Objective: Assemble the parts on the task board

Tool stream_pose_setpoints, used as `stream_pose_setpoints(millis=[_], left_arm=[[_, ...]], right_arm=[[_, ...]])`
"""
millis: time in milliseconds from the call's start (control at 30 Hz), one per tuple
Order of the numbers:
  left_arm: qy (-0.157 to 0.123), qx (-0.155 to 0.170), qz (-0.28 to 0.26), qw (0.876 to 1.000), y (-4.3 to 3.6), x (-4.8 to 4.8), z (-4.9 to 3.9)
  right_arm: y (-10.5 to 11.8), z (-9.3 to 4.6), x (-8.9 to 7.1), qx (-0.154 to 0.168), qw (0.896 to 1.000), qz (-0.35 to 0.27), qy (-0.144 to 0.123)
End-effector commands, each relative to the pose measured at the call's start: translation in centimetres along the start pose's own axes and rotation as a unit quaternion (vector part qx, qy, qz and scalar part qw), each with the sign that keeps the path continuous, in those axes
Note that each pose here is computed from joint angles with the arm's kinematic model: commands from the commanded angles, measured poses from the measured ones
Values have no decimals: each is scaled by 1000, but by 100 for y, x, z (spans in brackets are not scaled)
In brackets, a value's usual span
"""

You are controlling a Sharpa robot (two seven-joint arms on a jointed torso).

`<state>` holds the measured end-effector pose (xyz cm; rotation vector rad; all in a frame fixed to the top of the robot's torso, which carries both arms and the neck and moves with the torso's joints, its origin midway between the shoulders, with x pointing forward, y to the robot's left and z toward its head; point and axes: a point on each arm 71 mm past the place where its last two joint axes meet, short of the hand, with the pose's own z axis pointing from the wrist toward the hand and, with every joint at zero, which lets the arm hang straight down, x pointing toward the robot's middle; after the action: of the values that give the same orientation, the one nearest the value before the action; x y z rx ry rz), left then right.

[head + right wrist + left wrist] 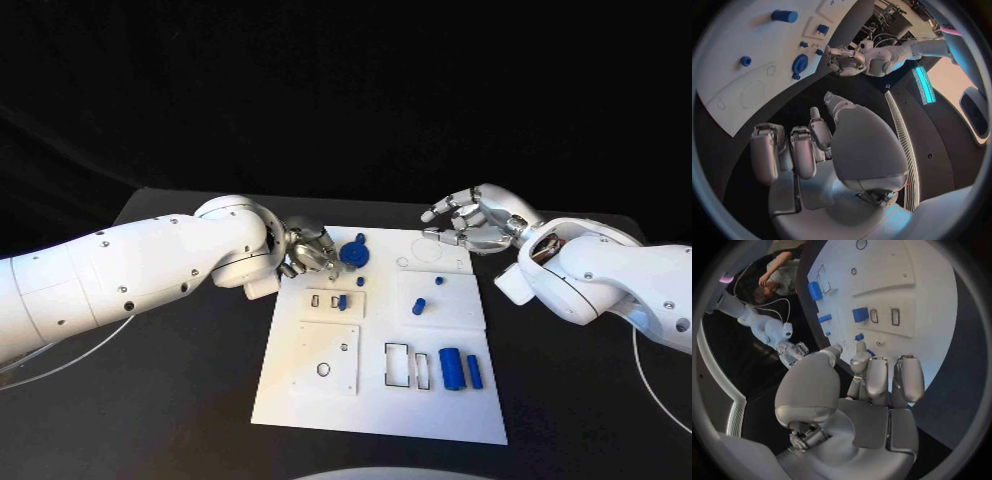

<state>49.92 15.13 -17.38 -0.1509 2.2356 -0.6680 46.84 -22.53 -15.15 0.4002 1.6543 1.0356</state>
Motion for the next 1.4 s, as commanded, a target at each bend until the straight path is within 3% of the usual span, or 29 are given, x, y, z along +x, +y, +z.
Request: stream_pose_setpoints(millis=[33,367,800,1400], left_arm=[[16,-37,69,997,1,18,29],[43,-37,102,993,-132,97,93],[72,-40,121,989,-171,180,126],[88,-37,135,986,-209,239,125]], right_arm=[[-13,5,2,8,1000,-3,5],[-52,16,-27,23,1000,-16,-5],[-65,31,-26,28,999,-18,-4],[-73,40,-14,30,999,-18,0]])
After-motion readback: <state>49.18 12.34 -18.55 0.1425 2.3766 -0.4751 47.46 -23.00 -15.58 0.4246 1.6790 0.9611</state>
